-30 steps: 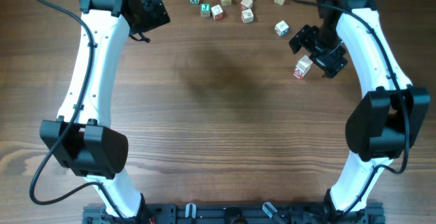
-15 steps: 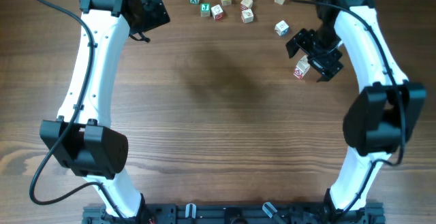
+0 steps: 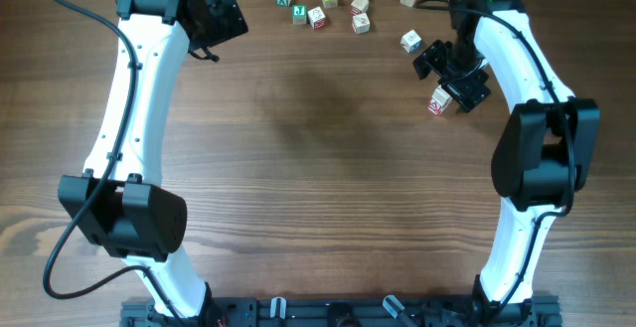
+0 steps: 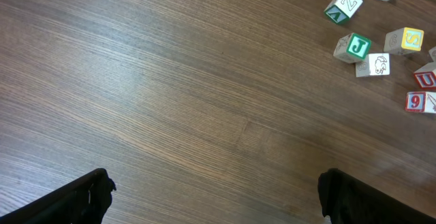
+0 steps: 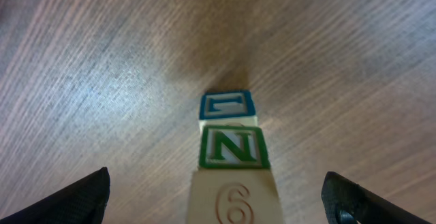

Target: Form a tower

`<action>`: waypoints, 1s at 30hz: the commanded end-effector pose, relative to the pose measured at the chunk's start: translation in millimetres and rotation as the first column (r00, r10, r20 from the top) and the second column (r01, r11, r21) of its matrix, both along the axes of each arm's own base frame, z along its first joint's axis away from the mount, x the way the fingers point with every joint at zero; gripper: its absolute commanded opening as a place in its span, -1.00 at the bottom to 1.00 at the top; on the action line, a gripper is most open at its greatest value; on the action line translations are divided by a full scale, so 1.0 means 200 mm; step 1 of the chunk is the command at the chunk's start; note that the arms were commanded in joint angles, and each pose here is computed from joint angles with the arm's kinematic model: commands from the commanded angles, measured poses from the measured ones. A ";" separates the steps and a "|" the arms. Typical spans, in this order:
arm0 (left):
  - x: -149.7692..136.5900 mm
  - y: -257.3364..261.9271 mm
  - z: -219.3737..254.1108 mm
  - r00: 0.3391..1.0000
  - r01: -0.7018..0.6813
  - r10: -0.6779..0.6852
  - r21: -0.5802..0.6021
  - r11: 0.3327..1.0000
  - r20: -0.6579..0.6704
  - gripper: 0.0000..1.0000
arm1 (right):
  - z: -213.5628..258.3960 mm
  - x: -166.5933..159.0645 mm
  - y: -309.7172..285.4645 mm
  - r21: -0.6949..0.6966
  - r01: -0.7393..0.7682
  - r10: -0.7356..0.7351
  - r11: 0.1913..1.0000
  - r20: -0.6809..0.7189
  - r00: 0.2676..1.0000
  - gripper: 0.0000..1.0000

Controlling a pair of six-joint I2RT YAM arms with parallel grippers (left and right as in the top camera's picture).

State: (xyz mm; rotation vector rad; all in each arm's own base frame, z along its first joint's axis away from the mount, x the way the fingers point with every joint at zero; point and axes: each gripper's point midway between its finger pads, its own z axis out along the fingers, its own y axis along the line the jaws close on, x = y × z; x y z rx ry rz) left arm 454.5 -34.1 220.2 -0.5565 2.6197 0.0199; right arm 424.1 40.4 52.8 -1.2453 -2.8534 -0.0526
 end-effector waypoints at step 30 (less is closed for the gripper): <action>-0.01 0.00 0.05 1.000 -0.002 0.002 -0.008 1.000 0.023 1.00 | -0.15 0.04 -0.02 -0.036 0.016 -0.015 0.999 0.029 0.999 0.99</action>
